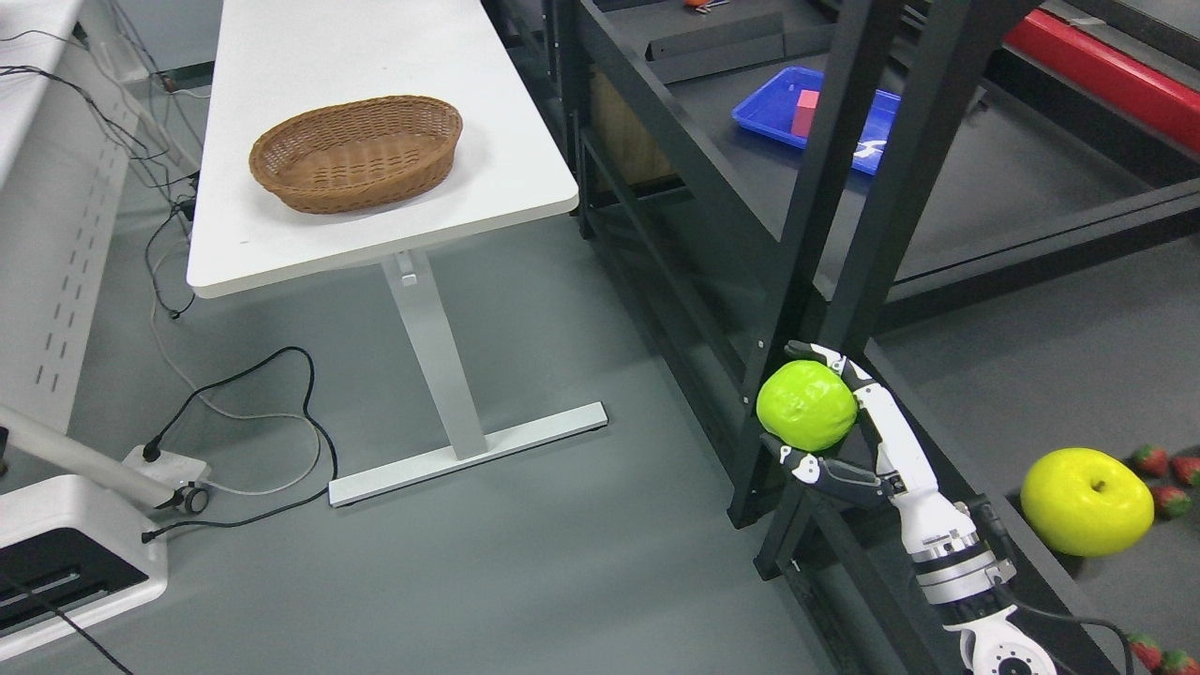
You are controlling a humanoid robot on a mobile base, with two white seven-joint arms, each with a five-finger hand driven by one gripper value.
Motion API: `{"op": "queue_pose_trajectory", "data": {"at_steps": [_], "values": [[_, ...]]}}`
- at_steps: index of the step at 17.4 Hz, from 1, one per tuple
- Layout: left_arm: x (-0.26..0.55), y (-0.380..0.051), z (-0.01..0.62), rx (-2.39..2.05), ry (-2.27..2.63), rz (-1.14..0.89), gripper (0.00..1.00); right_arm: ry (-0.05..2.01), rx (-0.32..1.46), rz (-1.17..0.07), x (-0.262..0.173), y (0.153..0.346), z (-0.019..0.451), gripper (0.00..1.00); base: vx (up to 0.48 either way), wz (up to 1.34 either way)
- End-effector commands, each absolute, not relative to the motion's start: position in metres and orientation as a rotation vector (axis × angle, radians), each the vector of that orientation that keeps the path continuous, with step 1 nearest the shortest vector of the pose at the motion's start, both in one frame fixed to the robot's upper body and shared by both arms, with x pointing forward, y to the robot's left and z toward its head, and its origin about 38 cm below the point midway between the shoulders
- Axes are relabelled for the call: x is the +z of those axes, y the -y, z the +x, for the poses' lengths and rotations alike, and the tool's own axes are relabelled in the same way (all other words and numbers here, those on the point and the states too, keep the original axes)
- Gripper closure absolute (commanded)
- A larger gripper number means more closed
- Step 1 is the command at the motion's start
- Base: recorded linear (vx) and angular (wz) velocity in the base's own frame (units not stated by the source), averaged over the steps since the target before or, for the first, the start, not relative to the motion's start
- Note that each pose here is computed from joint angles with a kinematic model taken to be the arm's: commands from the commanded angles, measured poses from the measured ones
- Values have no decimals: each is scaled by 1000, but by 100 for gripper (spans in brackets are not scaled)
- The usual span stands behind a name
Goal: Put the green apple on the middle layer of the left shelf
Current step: 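Carry the held green apple while turning toward the black shelf, then lower the green apple onto the shelf tray near the red apples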
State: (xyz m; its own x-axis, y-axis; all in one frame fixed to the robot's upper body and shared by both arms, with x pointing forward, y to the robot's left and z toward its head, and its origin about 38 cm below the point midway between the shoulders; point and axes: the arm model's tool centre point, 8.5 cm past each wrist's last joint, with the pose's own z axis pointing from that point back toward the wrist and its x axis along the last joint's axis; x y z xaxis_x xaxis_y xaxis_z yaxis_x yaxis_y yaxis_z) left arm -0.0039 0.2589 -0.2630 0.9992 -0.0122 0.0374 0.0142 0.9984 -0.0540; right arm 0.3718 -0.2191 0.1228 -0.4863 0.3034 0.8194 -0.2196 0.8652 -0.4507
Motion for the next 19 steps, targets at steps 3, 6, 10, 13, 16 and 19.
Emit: {"op": "queue_pose_trajectory", "data": {"at_steps": [3, 6, 10, 13, 16, 19], "values": [[-262, -270, -4, -15, 38, -38, 0, 1978, 638, -75, 123, 224, 372, 96, -11, -368], [-262, -270, -4, -14, 37, -36, 0, 1976, 636, -76, 123, 225, 371, 96, 5, -471], [-262, -270, -4, -13, 39, -38, 0, 1977, 630, -82, 123, 227, 372, 96, 33, -668], [-262, -270, -4, -15, 38, -38, 0, 1977, 626, -86, 123, 228, 372, 96, 60, -768], [-262, -270, -4, -14, 37, -38, 0, 1975, 624, -87, 122, 228, 371, 96, 70, -778], [-262, -270, -4, -15, 38, -36, 0, 1974, 626, -86, 122, 228, 371, 96, 68, -660]]}}
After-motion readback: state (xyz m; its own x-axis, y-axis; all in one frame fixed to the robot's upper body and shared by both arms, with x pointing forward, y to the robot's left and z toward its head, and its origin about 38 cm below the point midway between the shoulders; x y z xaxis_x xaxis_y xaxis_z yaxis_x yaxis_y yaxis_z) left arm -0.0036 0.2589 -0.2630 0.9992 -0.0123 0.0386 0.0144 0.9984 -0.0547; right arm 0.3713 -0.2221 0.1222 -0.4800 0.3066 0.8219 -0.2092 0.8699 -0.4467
